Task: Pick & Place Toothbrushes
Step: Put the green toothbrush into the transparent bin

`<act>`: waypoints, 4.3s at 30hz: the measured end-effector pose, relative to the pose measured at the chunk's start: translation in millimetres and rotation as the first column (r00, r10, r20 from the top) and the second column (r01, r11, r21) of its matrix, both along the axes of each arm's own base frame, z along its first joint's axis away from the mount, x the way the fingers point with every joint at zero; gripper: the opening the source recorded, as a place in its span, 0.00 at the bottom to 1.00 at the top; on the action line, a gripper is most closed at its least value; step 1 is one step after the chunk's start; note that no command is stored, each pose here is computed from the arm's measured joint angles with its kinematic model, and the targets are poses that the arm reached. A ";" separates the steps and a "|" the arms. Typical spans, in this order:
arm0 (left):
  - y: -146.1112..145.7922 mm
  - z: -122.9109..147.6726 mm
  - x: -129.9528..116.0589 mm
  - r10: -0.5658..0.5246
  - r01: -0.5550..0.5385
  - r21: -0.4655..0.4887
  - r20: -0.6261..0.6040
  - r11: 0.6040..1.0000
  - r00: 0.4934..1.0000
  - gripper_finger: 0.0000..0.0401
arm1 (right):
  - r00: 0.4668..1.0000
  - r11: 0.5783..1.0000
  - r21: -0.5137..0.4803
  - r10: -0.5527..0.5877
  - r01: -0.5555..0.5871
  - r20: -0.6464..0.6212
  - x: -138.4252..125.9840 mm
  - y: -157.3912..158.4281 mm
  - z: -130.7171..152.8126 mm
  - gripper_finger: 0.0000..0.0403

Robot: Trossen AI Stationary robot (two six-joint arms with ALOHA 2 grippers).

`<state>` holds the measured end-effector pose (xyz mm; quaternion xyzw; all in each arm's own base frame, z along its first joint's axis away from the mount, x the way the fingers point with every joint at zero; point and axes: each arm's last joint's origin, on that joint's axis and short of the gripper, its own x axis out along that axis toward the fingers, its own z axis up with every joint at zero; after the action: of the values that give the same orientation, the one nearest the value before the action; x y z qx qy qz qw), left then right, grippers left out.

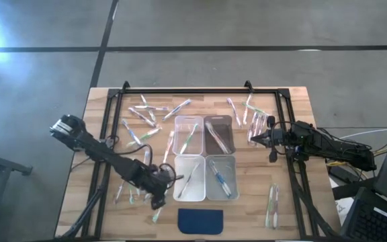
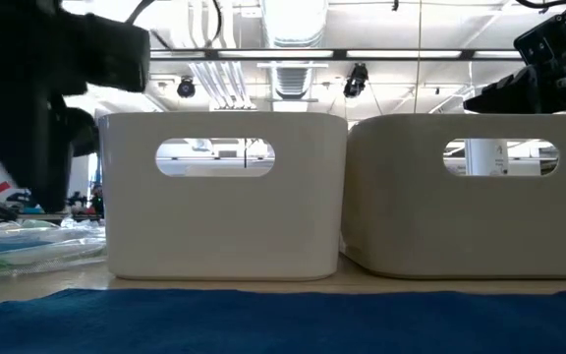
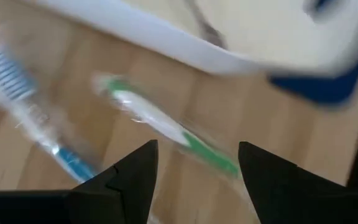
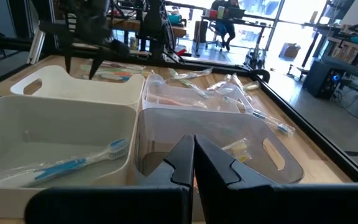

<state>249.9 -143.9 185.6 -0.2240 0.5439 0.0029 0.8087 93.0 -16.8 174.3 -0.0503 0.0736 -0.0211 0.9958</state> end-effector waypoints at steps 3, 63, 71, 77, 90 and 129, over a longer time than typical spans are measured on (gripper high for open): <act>-0.9 1.8 -1.2 -0.169 0.168 0.030 0.026 0.985 0.985 0.57 | 1.000 1.000 0.000 0.000 0.000 0.000 0.0 0.0 0.0 0.02; -25.3 -21.7 -0.3 -0.725 0.416 0.594 -0.575 -0.689 -0.379 0.44 | 1.000 1.000 0.000 0.000 0.000 0.000 0.0 0.0 0.0 0.02; -28.9 -34.7 1.3 -0.705 0.429 0.560 -0.583 -0.709 -0.403 0.44 | 1.000 1.000 0.000 -0.001 0.001 0.000 0.0 0.0 0.0 0.02; -31.5 -39.5 1.2 -0.692 0.428 0.545 -0.592 -0.721 -0.413 0.44 | 1.000 1.000 0.000 -0.001 0.001 0.000 0.0 0.0 0.0 0.02; -37.6 -52.6 -1.9 -0.674 0.439 0.512 -0.584 -0.738 -0.452 0.33 | 1.000 1.000 0.000 -0.001 0.001 0.000 0.0 0.0 0.0 0.02; -48.8 -31.0 -21.0 -0.835 0.570 0.613 -0.438 -0.548 -0.332 0.08 | 1.000 1.000 0.000 -0.001 0.001 0.000 0.0 0.0 0.0 0.02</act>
<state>228.8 -192.7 154.6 0.6360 0.2734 -0.4795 0.5393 93.1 -16.8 174.2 -0.0502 0.0738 -0.0214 0.9958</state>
